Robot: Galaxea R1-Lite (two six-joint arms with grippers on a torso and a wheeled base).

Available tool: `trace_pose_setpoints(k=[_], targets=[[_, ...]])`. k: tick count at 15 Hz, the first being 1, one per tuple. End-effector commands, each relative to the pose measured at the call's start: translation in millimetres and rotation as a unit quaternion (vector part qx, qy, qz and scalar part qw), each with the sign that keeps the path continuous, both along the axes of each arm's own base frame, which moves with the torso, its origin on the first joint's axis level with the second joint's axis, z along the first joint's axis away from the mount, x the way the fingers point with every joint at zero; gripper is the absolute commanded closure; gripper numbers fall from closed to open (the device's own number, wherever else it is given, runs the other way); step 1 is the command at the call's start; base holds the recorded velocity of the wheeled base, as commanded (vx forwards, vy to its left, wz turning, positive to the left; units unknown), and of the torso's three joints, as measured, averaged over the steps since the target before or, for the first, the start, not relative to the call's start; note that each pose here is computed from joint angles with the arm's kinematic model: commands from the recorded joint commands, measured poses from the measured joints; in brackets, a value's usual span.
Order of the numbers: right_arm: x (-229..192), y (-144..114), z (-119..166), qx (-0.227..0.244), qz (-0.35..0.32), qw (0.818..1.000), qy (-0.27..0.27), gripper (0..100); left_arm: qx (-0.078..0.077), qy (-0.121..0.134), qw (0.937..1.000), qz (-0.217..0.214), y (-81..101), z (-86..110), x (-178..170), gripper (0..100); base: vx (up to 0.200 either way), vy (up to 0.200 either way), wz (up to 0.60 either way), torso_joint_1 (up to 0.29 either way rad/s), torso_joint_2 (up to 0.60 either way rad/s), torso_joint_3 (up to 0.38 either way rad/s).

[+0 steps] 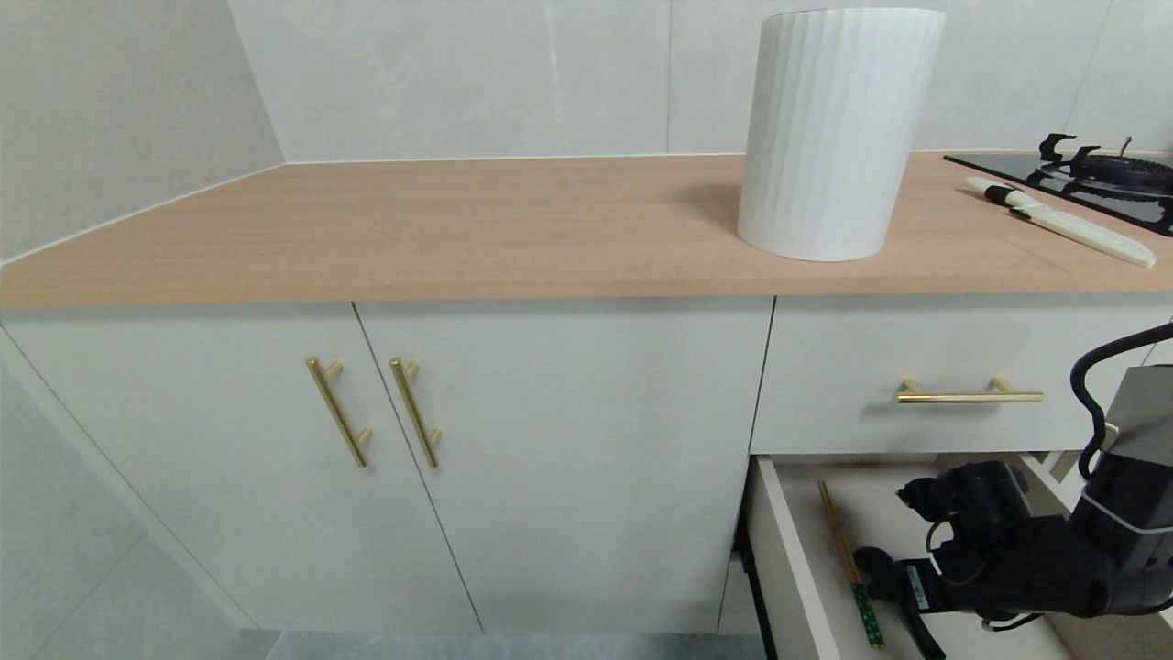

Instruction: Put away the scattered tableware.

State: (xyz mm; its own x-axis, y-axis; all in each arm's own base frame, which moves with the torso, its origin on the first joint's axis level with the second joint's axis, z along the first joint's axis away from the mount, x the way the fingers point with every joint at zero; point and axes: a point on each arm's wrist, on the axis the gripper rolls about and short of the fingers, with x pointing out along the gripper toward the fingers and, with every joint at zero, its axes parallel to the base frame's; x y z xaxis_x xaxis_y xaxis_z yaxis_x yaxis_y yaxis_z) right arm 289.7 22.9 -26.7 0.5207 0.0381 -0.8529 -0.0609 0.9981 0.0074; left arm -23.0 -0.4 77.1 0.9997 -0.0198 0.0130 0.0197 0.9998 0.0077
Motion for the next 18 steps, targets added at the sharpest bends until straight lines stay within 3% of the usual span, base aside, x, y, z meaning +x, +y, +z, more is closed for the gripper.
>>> trace_pose_setpoints(k=[1, 5, 8, 13, 18], targets=[[0, 0, 6, 0.001, 0.0, 1.0, -0.009, 0, 0.0, 0.0, 1.0, 0.0, 0.0, 0.0, 0, 0, 0.0, 0.0, 0.0, 0.0, 0.0, 0.0], [-14, -2, 55, 0.012, -0.009, 0.997, -0.081, 0, 0.0, 0.0, 1.0, 0.0, 0.0, 0.0, 0, 0, 0.0, 0.0, 0.0, 0.0, 0.0, 0.0], [-48, -4, 123, 0.029, -0.01, 0.981, -0.191, 0, 0.0, 0.0, 1.0, 0.001, 0.0, 0.0, 0, 0, 0.0, 0.0, 0.0, 0.0, 0.0, 0.0], [-99, 3, 164, 0.038, 0.013, 0.977, -0.208, 0, 0.0, 0.0, 1.0, 0.001, 0.0, 0.0, 0, 0, 0.0, 0.0, 0.0, 0.0, 0.0, 0.0], [-131, 12, 180, 0.024, 0.037, 0.98, -0.196, 0, 0.004, 0.0, 1.0, 0.001, 0.0, 0.0, 0, 0, 0.0, 0.0, 0.0, 0.0, 0.0, 0.0]])
